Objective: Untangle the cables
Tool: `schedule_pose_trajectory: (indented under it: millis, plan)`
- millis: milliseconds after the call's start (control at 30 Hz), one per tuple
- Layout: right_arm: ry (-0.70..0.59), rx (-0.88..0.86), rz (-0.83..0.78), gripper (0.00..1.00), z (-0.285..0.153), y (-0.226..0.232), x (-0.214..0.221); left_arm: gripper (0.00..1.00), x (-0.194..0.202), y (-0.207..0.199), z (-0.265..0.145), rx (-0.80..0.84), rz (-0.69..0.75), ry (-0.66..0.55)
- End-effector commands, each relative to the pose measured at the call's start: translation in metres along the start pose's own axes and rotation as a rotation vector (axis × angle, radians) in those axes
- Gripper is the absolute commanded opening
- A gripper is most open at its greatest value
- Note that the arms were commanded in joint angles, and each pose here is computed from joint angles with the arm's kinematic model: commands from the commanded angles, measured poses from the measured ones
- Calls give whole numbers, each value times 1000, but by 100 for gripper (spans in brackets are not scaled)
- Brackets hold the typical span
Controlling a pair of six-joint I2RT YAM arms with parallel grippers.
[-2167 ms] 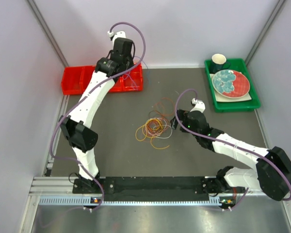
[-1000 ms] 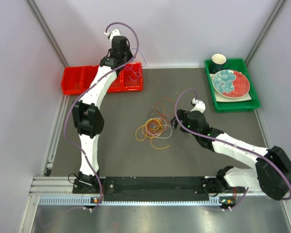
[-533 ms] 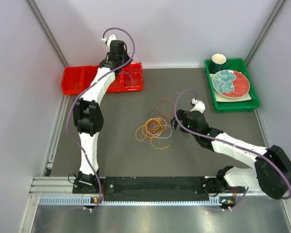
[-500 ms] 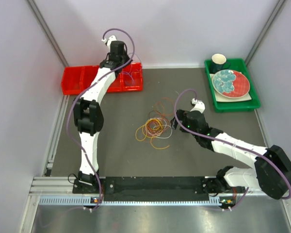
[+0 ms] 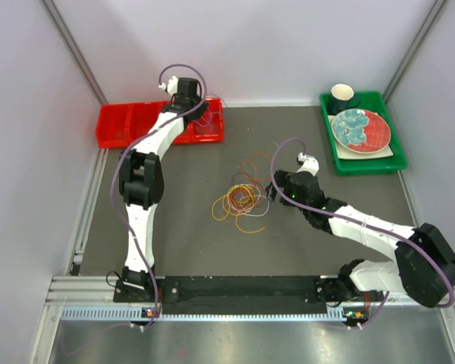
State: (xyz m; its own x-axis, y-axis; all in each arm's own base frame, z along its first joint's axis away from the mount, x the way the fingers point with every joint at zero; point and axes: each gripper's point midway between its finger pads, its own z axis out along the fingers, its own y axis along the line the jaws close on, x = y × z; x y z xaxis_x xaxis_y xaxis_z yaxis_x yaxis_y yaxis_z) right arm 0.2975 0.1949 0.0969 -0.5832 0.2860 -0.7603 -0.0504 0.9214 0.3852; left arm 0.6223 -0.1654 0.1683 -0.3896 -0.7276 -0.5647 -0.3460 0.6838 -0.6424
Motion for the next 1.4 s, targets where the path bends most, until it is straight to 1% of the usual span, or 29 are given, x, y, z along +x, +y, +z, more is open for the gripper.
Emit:
schedule_pose_trajectory:
  millis: [0, 100, 200, 300, 433, 567, 667, 700, 800, 1033, 1100, 1133, 1200, 1233, 1333, 1367]
  plan:
    - [-61, -31, 15, 95, 0, 17, -26, 0, -6, -19, 5, 79, -156, -20]
    - [-59, -32, 16, 95, 0, 17, -25, 0, 0, -16, 9, 97, -194, -13]
    - [-59, -33, 15, 95, 0, 18, -26, 0, 8, -20, 14, 136, -224, 32]
    - [-60, -35, 15, 95, 0, 18, -26, 0, 5, -14, 13, 122, -236, 19]
    - [-62, -37, 16, 95, 0, 19, -26, 0, -14, 8, 13, 48, -248, -58]
    - [-59, -33, 15, 95, 0, 17, -25, 0, -26, 37, 12, -59, -248, -97]
    - [-59, -33, 15, 95, 1, 18, -26, 0, -32, 44, 11, -92, -236, -124]
    - [-59, -35, 14, 95, 0, 18, -25, 0, -28, 50, 13, -113, -237, -117]
    - [-59, -32, 12, 95, 1, 17, -25, 0, -27, 51, 17, -122, -232, -106]
    - [-56, -31, 12, 95, 1, 17, -25, 1, -23, 38, 22, -74, -218, -64]
    - [-56, -31, 12, 95, 1, 18, -25, 14, -29, 31, 16, -58, -199, -68]
    - [-57, -27, 12, 95, 1, 17, -25, 29, -31, 28, 12, -56, -192, -71]
    - [-58, -30, 13, 95, 1, 18, -26, 43, -44, 18, 0, -41, -184, -101]
    - [-56, -31, 12, 95, 1, 18, -25, 55, -48, 18, -6, -51, -181, -109]
    - [-56, -31, 12, 95, 1, 18, -25, 68, -75, 5, -37, -53, -175, -172]
    - [-57, -27, 12, 95, 2, 17, -26, 69, -80, 3, -44, -57, -172, -184]
